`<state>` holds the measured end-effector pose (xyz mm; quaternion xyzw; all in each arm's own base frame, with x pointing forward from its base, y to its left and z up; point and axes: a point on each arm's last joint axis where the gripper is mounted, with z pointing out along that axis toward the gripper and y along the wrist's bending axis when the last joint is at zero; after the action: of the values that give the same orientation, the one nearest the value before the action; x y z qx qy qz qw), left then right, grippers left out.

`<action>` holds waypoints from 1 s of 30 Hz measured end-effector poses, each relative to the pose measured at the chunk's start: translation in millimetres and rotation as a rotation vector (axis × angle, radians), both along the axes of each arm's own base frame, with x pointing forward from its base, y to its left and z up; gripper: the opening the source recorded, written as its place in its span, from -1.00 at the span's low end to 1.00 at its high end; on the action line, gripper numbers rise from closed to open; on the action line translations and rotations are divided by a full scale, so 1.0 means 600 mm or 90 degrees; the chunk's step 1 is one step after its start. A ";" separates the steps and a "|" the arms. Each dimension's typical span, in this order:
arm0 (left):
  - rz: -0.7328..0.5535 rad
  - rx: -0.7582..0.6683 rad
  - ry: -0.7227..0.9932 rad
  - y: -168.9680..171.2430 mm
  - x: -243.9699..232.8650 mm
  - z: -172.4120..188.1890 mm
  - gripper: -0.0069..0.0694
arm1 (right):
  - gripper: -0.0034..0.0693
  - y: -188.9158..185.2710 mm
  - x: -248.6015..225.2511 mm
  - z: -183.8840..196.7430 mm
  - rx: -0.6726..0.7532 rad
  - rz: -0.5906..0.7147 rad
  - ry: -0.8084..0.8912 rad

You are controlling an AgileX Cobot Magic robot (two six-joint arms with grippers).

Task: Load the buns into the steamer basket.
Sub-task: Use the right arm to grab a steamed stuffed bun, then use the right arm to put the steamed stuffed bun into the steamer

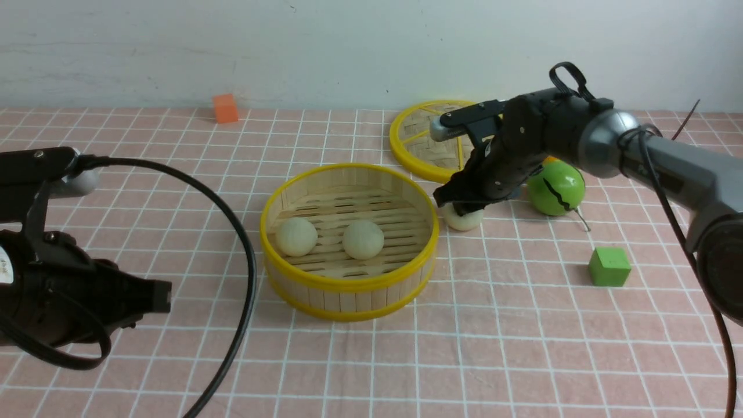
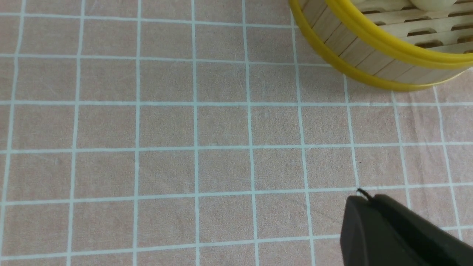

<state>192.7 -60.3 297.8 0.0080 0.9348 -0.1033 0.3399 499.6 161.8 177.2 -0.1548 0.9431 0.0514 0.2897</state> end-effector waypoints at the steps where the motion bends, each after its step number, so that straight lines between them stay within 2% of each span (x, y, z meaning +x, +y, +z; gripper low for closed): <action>1: 0.000 0.000 0.000 0.000 0.000 0.000 -0.82 | -0.37 0.000 0.000 0.001 0.000 0.000 -0.001; 2: 0.000 0.000 0.000 0.000 0.000 0.000 -0.82 | -0.57 0.000 0.000 0.003 0.001 0.000 -0.004; 3: 0.000 0.000 0.000 0.000 0.000 0.000 -0.82 | -0.60 0.000 0.000 0.005 0.001 0.000 -0.005; 5: 0.000 0.000 0.000 0.000 0.000 0.000 -0.82 | -0.85 -0.001 -0.001 0.015 0.002 0.000 -0.011; 6: 0.000 0.000 0.000 0.000 0.000 0.000 -0.81 | -0.87 -0.001 -0.003 0.020 0.002 0.001 -0.011; 14: 0.000 0.000 0.000 0.000 0.000 0.000 -0.79 | -0.87 0.003 -0.022 0.102 0.017 0.007 -0.039; 15: 0.000 0.000 0.000 0.000 0.000 0.000 -0.79 | -0.87 0.016 -0.034 0.134 0.031 0.019 -0.050; 16: 0.000 0.000 0.000 0.000 0.000 0.000 -0.79 | -0.87 0.016 -0.034 0.134 0.031 0.019 -0.049; 17: 0.000 0.000 0.000 0.000 0.000 0.000 -0.79 | -0.87 0.038 -0.050 0.160 0.041 0.044 -0.062; 19: 0.000 0.000 0.000 0.000 0.000 0.000 -0.78 | -0.87 0.071 -0.066 0.172 0.050 0.082 -0.067; 24: 0.000 0.000 0.000 0.000 0.000 0.000 -0.77 | -0.87 0.135 -0.089 0.144 0.055 0.140 -0.039; 30: 0.001 -0.005 0.004 -0.001 -0.001 0.000 -0.75 | -0.85 0.149 -0.077 0.068 0.031 0.146 0.014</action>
<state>192.3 -60.8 297.6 0.0057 0.9355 -0.1065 0.3368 453.4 251.4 218.2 -0.2539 0.9208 0.1086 0.2755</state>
